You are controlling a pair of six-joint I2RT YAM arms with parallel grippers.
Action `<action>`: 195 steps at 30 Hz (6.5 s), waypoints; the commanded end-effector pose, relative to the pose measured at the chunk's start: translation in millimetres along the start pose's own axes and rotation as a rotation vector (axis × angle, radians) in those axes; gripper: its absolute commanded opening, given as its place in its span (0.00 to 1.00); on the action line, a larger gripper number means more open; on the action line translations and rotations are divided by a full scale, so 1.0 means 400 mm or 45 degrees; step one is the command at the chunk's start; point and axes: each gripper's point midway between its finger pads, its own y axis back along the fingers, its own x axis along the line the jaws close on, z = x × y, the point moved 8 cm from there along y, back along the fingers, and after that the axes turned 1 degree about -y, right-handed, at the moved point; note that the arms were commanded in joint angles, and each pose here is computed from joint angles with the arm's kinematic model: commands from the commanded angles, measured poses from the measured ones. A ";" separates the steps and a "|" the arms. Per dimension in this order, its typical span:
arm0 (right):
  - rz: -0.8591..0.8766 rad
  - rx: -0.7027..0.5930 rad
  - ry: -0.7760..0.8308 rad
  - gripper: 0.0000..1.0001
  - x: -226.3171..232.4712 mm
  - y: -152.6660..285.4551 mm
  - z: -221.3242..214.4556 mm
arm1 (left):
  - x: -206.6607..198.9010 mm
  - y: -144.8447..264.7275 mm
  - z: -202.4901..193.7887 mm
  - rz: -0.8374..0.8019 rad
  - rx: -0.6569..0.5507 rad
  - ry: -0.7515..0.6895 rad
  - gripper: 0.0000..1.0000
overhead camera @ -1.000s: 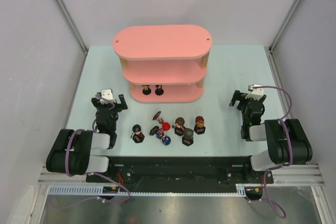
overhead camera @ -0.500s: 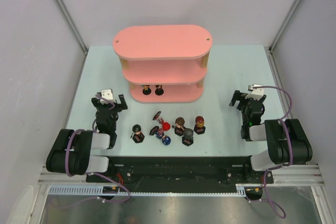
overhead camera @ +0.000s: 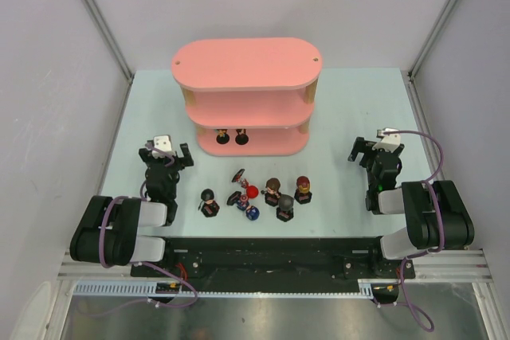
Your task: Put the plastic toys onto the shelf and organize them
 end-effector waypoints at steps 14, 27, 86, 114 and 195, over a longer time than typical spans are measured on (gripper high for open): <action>-0.010 -0.055 -0.001 1.00 0.003 -0.018 0.027 | -0.005 -0.020 0.039 -0.016 -0.079 -0.023 1.00; -0.012 -0.055 -0.001 1.00 0.003 -0.018 0.027 | -0.005 -0.020 0.038 -0.016 -0.077 -0.024 1.00; -0.063 0.020 0.053 1.00 0.027 -0.040 0.083 | -0.024 -0.013 0.253 0.096 0.125 0.292 1.00; 0.111 0.238 -0.375 1.00 0.204 0.104 0.216 | -0.031 0.171 0.338 -0.031 0.244 0.593 1.00; 0.380 0.459 -0.304 1.00 0.251 0.145 0.159 | -0.209 0.425 0.040 -0.267 0.562 0.306 0.75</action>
